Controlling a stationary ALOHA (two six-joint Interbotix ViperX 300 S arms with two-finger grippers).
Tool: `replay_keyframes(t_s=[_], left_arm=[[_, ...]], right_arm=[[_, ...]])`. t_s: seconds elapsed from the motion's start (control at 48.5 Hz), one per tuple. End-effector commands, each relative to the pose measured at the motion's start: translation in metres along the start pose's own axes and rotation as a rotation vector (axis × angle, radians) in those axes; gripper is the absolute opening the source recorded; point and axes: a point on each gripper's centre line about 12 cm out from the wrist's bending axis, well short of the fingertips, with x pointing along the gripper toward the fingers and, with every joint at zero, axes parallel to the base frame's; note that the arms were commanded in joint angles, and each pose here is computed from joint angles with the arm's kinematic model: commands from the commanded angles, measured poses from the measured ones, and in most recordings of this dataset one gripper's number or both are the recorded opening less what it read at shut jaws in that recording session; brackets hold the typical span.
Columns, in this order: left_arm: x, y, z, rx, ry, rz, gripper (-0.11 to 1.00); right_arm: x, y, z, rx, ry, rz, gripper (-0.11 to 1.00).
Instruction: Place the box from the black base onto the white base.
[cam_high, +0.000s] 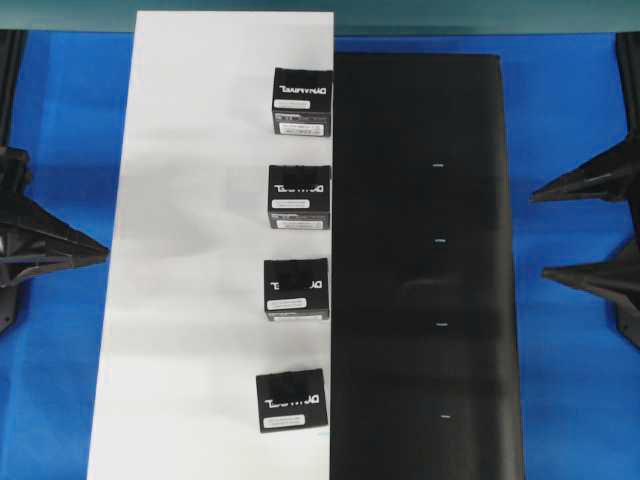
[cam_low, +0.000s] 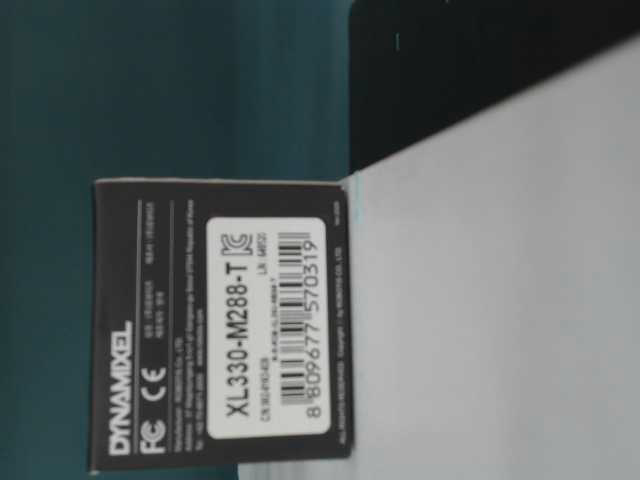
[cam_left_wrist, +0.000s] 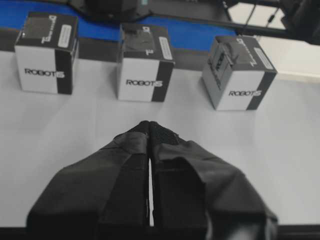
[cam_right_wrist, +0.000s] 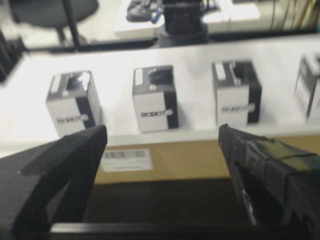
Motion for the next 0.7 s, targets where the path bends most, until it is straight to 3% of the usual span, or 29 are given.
replay_keyframes(t_s=[0.0, 0.124, 0.268, 0.681], left_arm=[[0.0, -0.002, 0.01, 0.003, -0.027, -0.005, -0.02], [-0.001, -0.002, 0.011, 0.002, -0.032, -0.006, -0.02], [-0.001, -0.003, 0.012, 0.004, -0.034, -0.009, -0.02], [-0.003, -0.003, 0.013, -0.015, -0.042, -0.011, -0.02]], right_arm=[[0.003, -0.004, -0.004, 0.066, 0.014, -0.022, 0.96], [0.007, -0.012, -0.01, 0.119, 0.032, -0.056, 0.96], [0.005, -0.011, -0.007, 0.124, 0.018, -0.052, 0.96], [0.003, -0.016, -0.021, 0.047, 0.112, -0.098, 0.95]])
